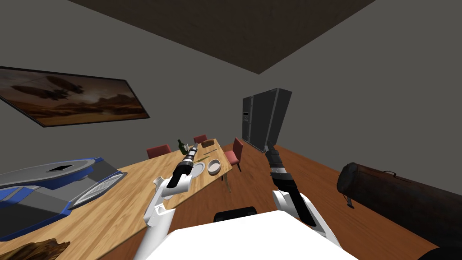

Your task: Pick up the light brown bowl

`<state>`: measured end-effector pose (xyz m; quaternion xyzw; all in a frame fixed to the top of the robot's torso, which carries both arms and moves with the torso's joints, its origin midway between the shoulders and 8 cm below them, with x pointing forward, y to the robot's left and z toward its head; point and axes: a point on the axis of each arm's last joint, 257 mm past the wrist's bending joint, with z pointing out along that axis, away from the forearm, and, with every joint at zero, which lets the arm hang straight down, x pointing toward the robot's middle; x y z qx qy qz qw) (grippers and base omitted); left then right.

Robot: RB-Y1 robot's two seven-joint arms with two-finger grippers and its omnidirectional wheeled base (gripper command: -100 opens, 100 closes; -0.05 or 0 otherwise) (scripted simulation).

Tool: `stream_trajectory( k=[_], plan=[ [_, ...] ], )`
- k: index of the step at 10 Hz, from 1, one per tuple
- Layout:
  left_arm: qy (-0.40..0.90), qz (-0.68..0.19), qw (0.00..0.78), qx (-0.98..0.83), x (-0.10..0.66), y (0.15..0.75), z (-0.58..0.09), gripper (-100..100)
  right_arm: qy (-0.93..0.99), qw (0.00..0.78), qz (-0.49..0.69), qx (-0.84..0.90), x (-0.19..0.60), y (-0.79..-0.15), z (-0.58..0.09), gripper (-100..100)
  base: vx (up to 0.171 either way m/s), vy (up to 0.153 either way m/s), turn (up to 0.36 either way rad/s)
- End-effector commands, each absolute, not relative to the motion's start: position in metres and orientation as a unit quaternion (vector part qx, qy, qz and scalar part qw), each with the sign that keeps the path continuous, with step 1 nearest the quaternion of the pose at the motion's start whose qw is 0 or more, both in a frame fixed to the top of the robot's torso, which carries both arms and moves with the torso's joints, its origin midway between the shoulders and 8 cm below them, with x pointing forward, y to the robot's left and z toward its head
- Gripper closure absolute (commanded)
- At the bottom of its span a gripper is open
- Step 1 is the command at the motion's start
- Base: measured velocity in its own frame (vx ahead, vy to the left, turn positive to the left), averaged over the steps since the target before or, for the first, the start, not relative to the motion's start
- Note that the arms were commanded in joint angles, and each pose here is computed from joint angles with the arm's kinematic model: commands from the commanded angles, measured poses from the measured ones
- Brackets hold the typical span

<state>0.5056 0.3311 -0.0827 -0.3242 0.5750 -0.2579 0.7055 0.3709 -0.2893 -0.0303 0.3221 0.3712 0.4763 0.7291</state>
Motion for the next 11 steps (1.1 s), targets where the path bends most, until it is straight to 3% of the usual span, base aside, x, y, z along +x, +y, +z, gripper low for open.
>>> stream_trajectory(
  k=[1, 11],
  plan=[
    [0.586, -0.245, 0.697, -0.333, 0.509, 0.335, -0.09, -100, 0.371, 0.729, 0.476, 0.322, 0.371, -0.289, -0.03, 0, 0.016, -0.027, 0.024],
    [0.65, -0.171, 0.633, -0.385, 0.533, 0.363, -0.14, -100, 0.371, 0.729, 0.476, 0.322, 0.371, -0.289, -0.03, 0, 0.016, -0.023, 0.012]
  ],
)
